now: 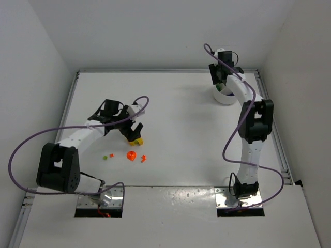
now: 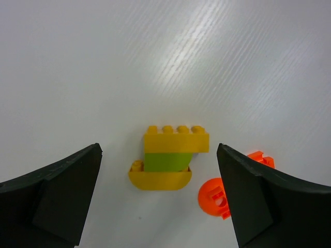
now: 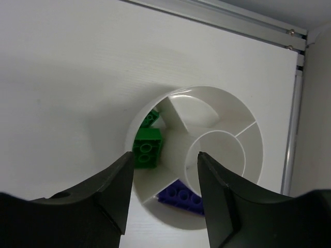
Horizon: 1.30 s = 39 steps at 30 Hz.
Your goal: Sort the legos into containers by color
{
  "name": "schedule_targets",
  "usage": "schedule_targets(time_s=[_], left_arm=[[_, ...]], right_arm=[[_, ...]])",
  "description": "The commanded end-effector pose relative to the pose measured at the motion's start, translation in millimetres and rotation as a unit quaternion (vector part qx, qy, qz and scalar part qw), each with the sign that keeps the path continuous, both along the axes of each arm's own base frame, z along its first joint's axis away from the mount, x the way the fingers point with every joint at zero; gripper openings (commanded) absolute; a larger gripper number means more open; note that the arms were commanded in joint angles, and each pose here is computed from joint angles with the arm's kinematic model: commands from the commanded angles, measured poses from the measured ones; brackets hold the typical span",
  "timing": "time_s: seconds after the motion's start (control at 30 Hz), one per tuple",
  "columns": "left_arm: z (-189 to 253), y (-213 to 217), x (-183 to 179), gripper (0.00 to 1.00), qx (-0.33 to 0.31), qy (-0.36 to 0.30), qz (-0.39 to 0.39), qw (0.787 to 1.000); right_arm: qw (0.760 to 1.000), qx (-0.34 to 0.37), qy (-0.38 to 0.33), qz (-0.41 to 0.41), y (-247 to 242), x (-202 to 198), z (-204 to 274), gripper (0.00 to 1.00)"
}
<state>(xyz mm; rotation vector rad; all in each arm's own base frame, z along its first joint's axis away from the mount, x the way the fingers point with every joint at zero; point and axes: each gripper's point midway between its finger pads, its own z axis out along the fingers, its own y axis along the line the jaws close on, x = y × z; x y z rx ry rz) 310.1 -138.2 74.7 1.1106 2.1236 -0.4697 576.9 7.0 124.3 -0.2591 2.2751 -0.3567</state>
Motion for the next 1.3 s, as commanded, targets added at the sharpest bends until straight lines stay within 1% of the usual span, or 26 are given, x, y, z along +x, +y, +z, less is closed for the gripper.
schedule_targets(time_s=[0.0, 0.07, 0.1, 0.13, 0.17, 0.2, 0.23, 0.3, 0.33, 0.37, 0.4, 0.43, 0.47, 0.5, 0.57, 0.63, 0.7, 0.83, 0.9, 0.93, 1.03, 1.13, 1.17, 1.2, 1.27], left_arm=[[47.8, 13.6, 8.7, 1.00, -0.040, -0.038, 0.044, 0.998], [61.2, 30.4, 9.2, 1.00, -0.040, -0.045, 0.069, 0.996], [68.2, 38.9, 3.8, 1.00, -0.036, -0.048, 0.082, 0.995], [71.0, 45.7, 0.5, 1.00, -0.039, -0.043, 0.097, 0.994], [76.4, 61.6, 0.7, 1.00, -0.033, -0.049, 0.115, 0.992], [75.4, 69.2, -13.0, 1.00, -0.026, -0.032, 0.123, 0.992], [73.9, 78.6, -17.7, 1.00, -0.018, -0.026, 0.136, 0.990], [71.1, 106.9, -23.2, 1.00, 0.006, -0.013, 0.177, 0.984], [60.4, 112.5, -42.9, 1.00, 0.015, 0.027, 0.175, 0.984], [59.1, 129.3, -49.8, 1.00, 0.024, 0.038, 0.191, 0.981], [53.2, 138.9, -56.7, 1.00, 0.042, 0.044, 0.177, 0.982], [46.9, 145.8, -72.5, 1.00, 0.052, 0.074, 0.181, 0.979], [44.3, 152.3, -80.3, 1.00, 0.061, 0.081, 0.175, 0.979], [34.5, 164.0, -96.5, 1.00, 0.076, 0.096, 0.159, 0.980], [22.7, 180.5, -113.2, 1.00, 0.109, 0.106, 0.149, 0.977], [18.7, 187.8, -118.9, 1.00, 0.124, 0.110, 0.145, 0.976], [11.9, 189.1, -128.0, 1.00, 0.131, 0.116, 0.120, 0.977], [-5.9, 185.0, -146.8, 1.00, 0.134, 0.142, 0.086, 0.977], [-15.8, 192.1, -148.9, 1.00, 0.151, 0.149, 0.099, 0.972], [-25.9, 192.2, -156.1, 1.00, 0.156, 0.162, 0.104, 0.969], [-40.4, 205.9, -161.0, 1.00, 0.180, 0.173, 0.132, 0.959], [-45.5, 205.9, -163.8, 0.81, 0.174, 0.185, 0.138, 0.957], [-44.5, 205.2, -161.4, 0.70, 0.168, 0.186, 0.142, 0.958], [-44.3, 203.4, -160.9, 0.65, 0.162, 0.186, 0.145, 0.958], [-41.4, 204.9, -152.4, 0.60, 0.153, 0.186, 0.158, 0.958]], right_arm=[[0.996, 0.057, -0.055, 0.029, 18.3, -13.9, 71.2, 0.53], [0.994, 0.081, -0.034, 0.061, 39.9, -33.5, 66.8, 0.51], [0.990, 0.106, -0.045, 0.085, 51.0, -43.8, 83.1, 0.51], [0.986, 0.123, -0.037, 0.103, 62.7, -53.4, 83.5, 0.51], [0.983, 0.142, -0.018, 0.113, 69.4, -66.6, 74.6, 0.51], [0.977, 0.167, -0.014, 0.132, 80.2, -73.6, 76.2, 0.51], [0.972, 0.185, -0.009, 0.141, 89.9, -84.7, 81.2, 0.51], [0.963, 0.217, 0.024, 0.158, 101.4, -103.4, 66.8, 0.51], [0.959, 0.229, 0.037, 0.164, 109.1, -112.0, 62.9, 0.51], [0.954, 0.237, 0.054, 0.175, 116.9, -123.1, 54.9, 0.51], [0.951, 0.246, 0.070, 0.172, 118.7, -129.9, 47.1, 0.50], [0.948, 0.250, 0.086, 0.178, 124.2, -137.7, 36.9, 0.49], [0.942, 0.261, 0.104, 0.182, 130.9, -146.6, 30.2, 0.49], [0.941, 0.264, 0.108, 0.184, 131.7, -151.3, 28.1, 0.49], [0.935, 0.266, 0.138, 0.190, 140.9, -167.6, 8.7, 0.47], [0.933, 0.265, 0.149, 0.192, 143.0, -176.9, -4.6, 0.46], [0.929, 0.268, 0.165, 0.196, 146.8, -187.1, -17.0, 0.46], [0.923, 0.273, 0.176, 0.208, 155.9, -195.6, -23.0, 0.46], [0.922, 0.272, 0.172, 0.214, 159.4, -197.0, -19.4, 0.46], [0.922, 0.272, 0.172, 0.214, 159.4, -197.0, -19.4, 0.46], [0.917, 0.282, 0.176, 0.222, 167.4, -197.5, -18.0, 0.46], [0.912, 0.292, 0.183, 0.223, 170.9, -199.0, -17.9, 0.46], [0.912, 0.292, 0.183, 0.223, 170.9, -199.0, -17.9, 0.46], [0.909, 0.295, 0.185, 0.230, 175.8, -201.5, -17.2, 0.46], [0.905, 0.300, 0.191, 0.233, 177.8, -202.8, -19.9, 0.46]])
